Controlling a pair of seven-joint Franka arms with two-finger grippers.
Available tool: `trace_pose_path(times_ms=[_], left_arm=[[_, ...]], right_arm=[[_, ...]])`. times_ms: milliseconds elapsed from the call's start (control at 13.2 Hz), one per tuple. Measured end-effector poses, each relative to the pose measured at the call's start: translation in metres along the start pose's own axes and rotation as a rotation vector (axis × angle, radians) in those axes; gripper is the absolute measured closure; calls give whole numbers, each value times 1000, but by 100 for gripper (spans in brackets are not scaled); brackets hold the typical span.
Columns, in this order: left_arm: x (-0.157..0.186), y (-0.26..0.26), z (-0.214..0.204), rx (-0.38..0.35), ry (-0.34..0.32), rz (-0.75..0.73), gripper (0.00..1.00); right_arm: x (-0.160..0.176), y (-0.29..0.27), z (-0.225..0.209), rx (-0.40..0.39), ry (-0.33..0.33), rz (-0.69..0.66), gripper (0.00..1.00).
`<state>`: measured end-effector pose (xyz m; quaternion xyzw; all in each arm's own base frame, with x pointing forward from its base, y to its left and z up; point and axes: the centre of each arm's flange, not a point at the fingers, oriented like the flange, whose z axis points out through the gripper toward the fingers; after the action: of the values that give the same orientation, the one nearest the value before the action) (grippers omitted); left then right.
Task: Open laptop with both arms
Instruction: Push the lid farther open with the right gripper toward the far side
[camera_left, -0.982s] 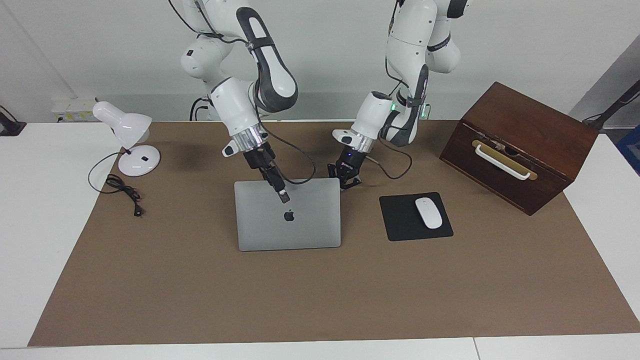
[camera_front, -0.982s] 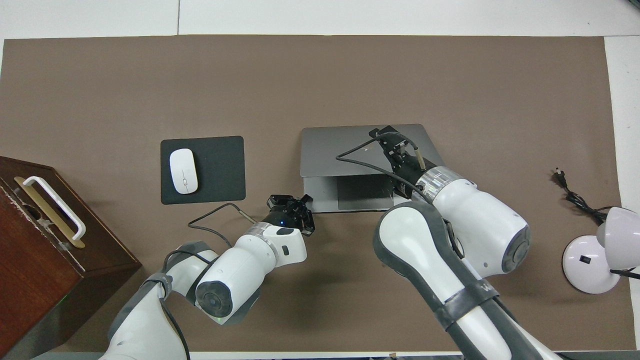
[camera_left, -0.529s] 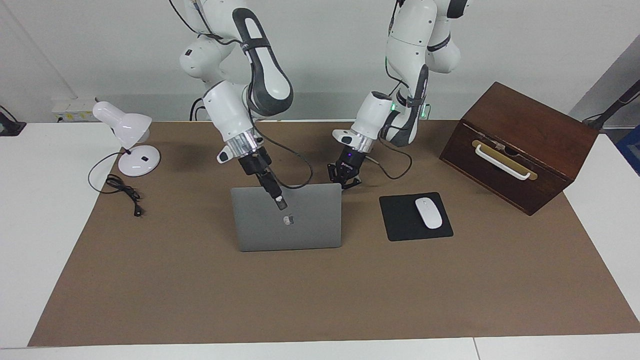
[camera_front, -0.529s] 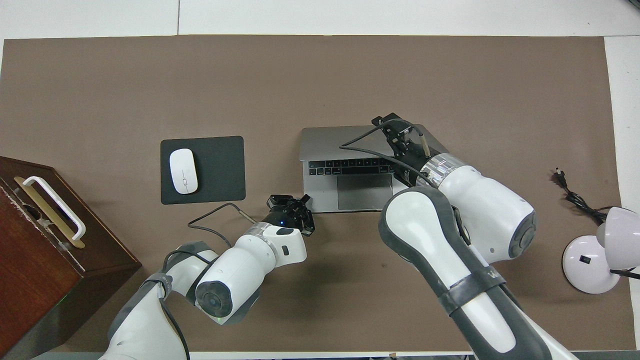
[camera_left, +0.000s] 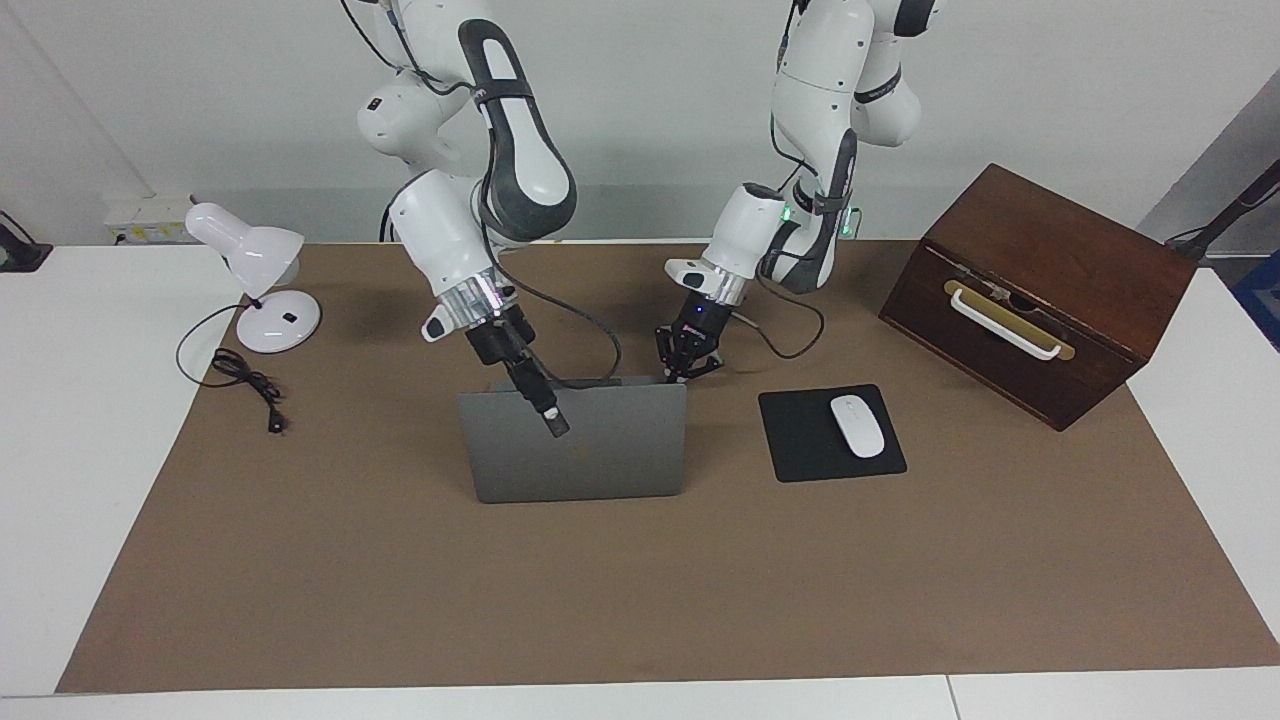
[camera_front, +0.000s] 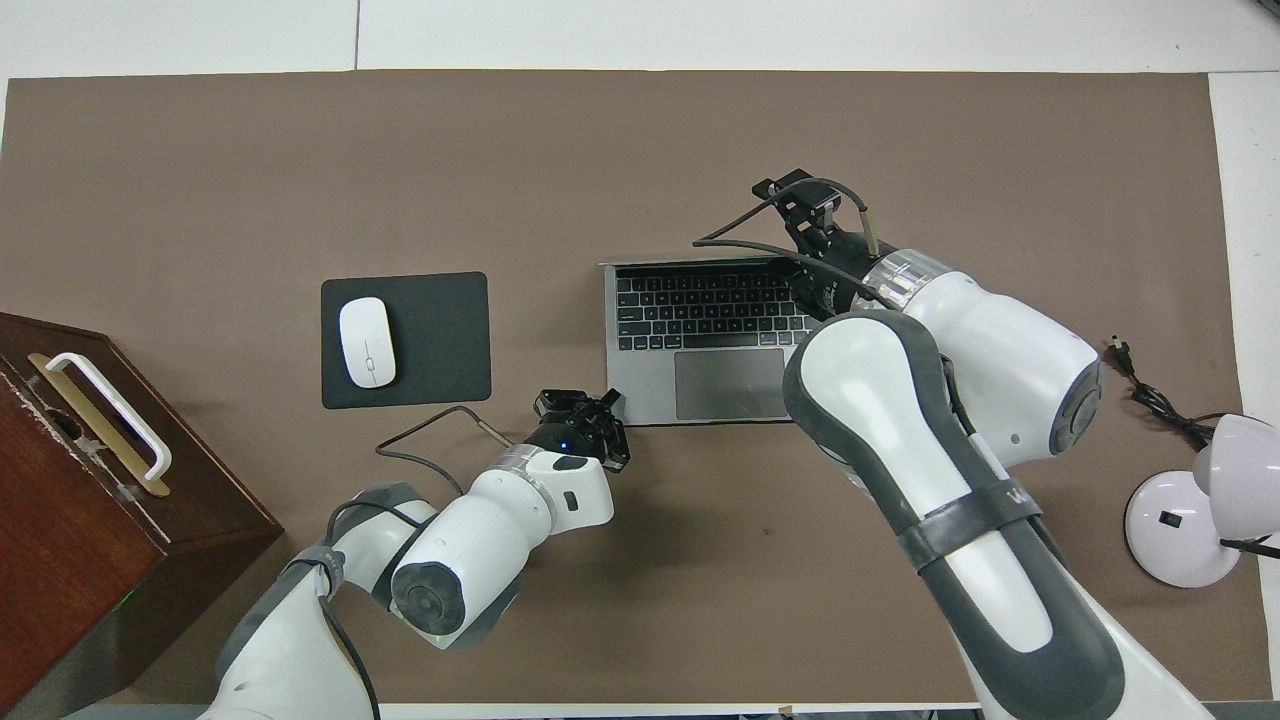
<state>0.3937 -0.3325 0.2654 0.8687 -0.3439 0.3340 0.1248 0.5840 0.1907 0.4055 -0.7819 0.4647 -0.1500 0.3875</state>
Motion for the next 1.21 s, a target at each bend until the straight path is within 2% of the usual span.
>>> trace_pose_path(times_ms=[378,680,1208], left_arm=[[0,0,0,0,0,0,99],[0,0,0,0,0,1,99],[0,0,0,0,0,3,99]], right_arm=[[21,-23,-3,22,-17,-15,0],[25,-29,-1,30,-16,-18,0],[25,-47,33,19,-5,-81,0]])
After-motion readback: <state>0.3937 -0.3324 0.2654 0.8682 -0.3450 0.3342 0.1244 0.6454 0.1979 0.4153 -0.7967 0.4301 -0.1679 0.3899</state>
